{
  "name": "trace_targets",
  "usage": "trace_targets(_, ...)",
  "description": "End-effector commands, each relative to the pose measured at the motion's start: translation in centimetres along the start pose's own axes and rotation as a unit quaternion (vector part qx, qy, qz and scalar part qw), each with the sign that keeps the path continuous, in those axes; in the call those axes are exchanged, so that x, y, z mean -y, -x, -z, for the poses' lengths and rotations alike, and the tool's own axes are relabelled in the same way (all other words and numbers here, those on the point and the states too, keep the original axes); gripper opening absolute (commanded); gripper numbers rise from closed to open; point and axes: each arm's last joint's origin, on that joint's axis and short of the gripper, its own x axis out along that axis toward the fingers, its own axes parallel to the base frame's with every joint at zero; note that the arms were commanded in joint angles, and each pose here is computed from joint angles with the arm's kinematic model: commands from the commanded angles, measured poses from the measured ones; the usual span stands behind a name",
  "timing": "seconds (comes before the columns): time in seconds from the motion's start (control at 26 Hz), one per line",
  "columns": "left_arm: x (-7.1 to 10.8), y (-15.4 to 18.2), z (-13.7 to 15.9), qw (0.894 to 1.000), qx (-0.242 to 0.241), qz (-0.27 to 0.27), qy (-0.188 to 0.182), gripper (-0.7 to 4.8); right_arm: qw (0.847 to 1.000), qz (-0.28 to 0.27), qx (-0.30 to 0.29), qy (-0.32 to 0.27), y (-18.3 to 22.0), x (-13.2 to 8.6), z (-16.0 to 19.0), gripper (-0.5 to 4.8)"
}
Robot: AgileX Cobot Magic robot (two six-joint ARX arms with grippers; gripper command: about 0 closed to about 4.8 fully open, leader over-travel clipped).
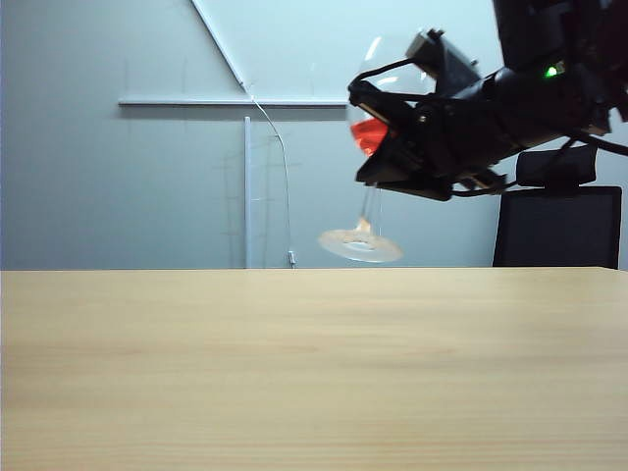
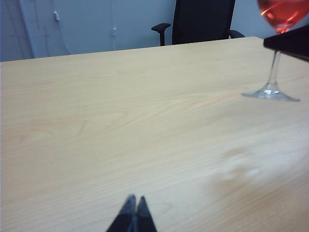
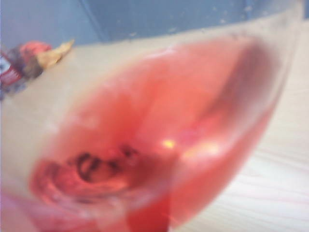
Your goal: Gently pick up the goblet, rotate it counterclockwise for two full turns (viewing from above), and then place it back on the table.
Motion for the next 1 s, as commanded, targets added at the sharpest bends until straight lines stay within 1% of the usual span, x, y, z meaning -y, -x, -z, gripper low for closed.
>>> trace_targets(0.04,0.0,0.0,-0.2,1.000,0.006,0.002,0.000,-0.05,0.998,-0.067,0.002,0.000,-1.0,-0.7,-1.0,-0.06)
trace_targets(0.15,0.0,0.0,-0.2,1.000,0.006,0.002,0.000,-0.05,0.995,-0.101,-0.015,0.001,-2.3,-0.8,-1.0,-0.06)
trace_targets(0.23,0.0,0.0,-0.2,1.000,0.006,0.002,0.000,-0.05,0.993,-0.118,-0.024,0.012,-3.2,-0.8,-0.8,-0.06)
trace_targets(0.31,0.0,0.0,-0.2,1.000,0.006,0.002,0.000,-0.05,0.988,-0.146,-0.035,0.030,-3.9,-0.8,-0.5,-0.06)
trace_targets(0.35,0.0,0.0,-0.2,1.000,0.006,0.002,0.000,-0.05,0.982,-0.177,-0.046,0.042,-4.3,-0.9,-0.3,-0.06)
trace_targets(0.38,0.0,0.0,-0.2,1.000,0.006,0.002,0.000,-0.05,0.978,-0.195,-0.057,0.043,-4.6,-0.9,-0.1,-0.06)
trace_targets(0.5,0.0,0.0,-0.2,1.000,0.006,0.002,0.000,-0.05,0.974,-0.204,-0.072,0.064,-4.7,-0.9,0.2,-0.06)
trace_targets(0.61,0.0,0.0,-0.2,1.000,0.006,0.002,0.000,-0.05,0.971,-0.204,-0.070,0.099,-4.7,-0.9,0.3,-0.06)
trace_targets(0.69,0.0,0.0,-0.2,1.000,0.006,0.002,0.000,-0.05,0.968,-0.198,-0.058,0.140,-4.7,-0.9,0.3,-0.06)
trace_targets(0.73,0.0,0.0,-0.2,1.000,0.006,0.002,0.000,-0.05,0.965,-0.192,-0.045,0.174,-4.7,-0.9,0.2,-0.06)
trace_targets(0.81,0.0,0.0,-0.2,1.000,0.006,0.002,0.000,-0.05,0.957,-0.188,-0.026,0.218,-4.9,-0.8,0.2,-0.06)
trace_targets(0.88,0.0,0.0,-0.2,1.000,0.006,0.002,0.000,-0.05,0.953,-0.191,-0.003,0.234,-5.2,-0.7,0.4,-0.06)
trace_targets(1.0,0.0,0.0,-0.2,1.000,0.006,0.002,0.000,-0.05,0.951,-0.194,0.017,0.239,-5.8,-0.5,1.1,-0.06)
